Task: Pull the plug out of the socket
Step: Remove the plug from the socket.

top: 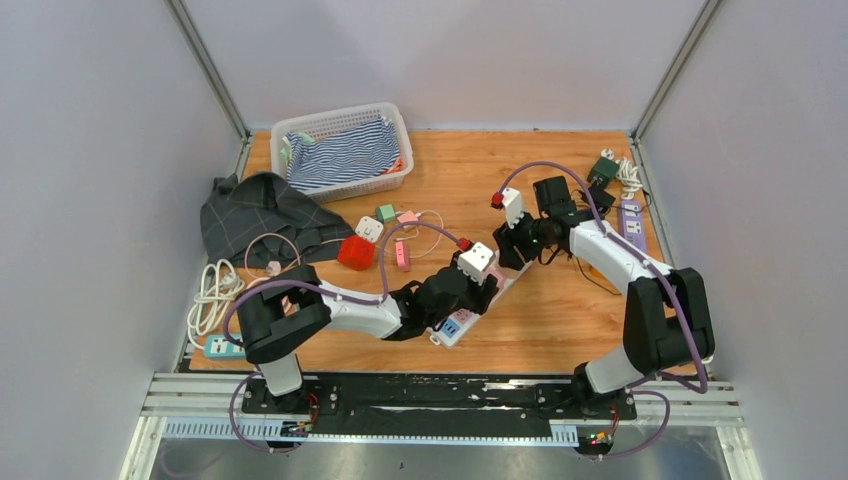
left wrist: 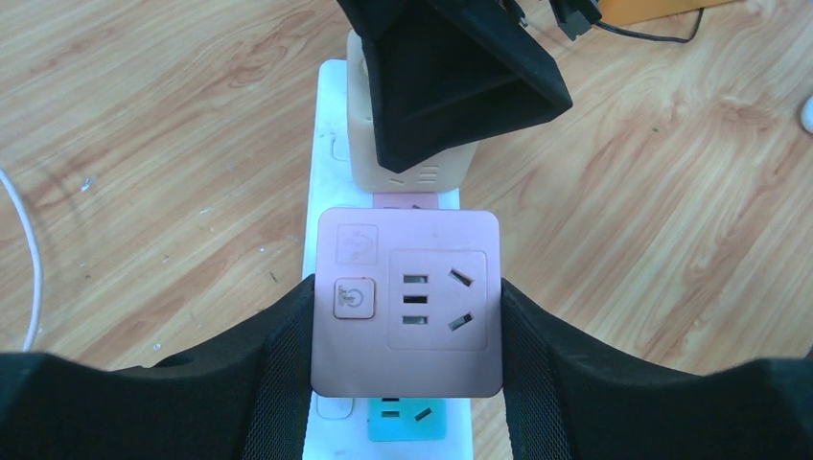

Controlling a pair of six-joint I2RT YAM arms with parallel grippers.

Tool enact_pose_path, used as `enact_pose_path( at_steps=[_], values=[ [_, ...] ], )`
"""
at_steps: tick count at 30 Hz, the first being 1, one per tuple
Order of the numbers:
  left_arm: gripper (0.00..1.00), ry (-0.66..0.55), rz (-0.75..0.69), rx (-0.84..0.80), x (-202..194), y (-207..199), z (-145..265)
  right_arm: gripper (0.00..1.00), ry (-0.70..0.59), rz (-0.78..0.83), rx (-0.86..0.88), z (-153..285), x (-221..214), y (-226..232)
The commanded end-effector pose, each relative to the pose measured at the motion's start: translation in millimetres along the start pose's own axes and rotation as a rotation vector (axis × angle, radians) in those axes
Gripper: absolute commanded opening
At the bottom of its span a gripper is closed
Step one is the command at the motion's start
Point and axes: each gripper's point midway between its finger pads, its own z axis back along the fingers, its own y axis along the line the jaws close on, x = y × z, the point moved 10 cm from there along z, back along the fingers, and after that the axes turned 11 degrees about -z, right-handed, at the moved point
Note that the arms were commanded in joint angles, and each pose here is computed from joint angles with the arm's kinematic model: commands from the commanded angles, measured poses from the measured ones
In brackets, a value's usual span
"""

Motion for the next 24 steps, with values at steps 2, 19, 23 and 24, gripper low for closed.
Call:
enact_pose_path(
  at_steps=[2, 19, 23, 24],
  values=[
    [0.00, -0.053, 0.020, -0.055, 22.2, -6.4, 15.3, 0.10, 0.243, -0.040, -0.085, -15.3, -42.9, -9.4],
    [0.00, -0.013, 0.099, -0.129, 23.6, 0.9, 15.5, 0.10, 0.252, -0.035, -0.092, -15.4, -43.5, -9.8],
    [0.00, -0.024, 0.065, -0.112, 26.1, 3.4, 17.3, 0.10, 0.253, -0.033, -0.093, -15.5, -43.4, -9.8],
    [0.00, -0.026, 0.032, -0.081, 25.5, 3.8, 17.5, 0.10, 0.253, -0.033, -0.093, -15.4, -43.3, -9.8]
  ],
)
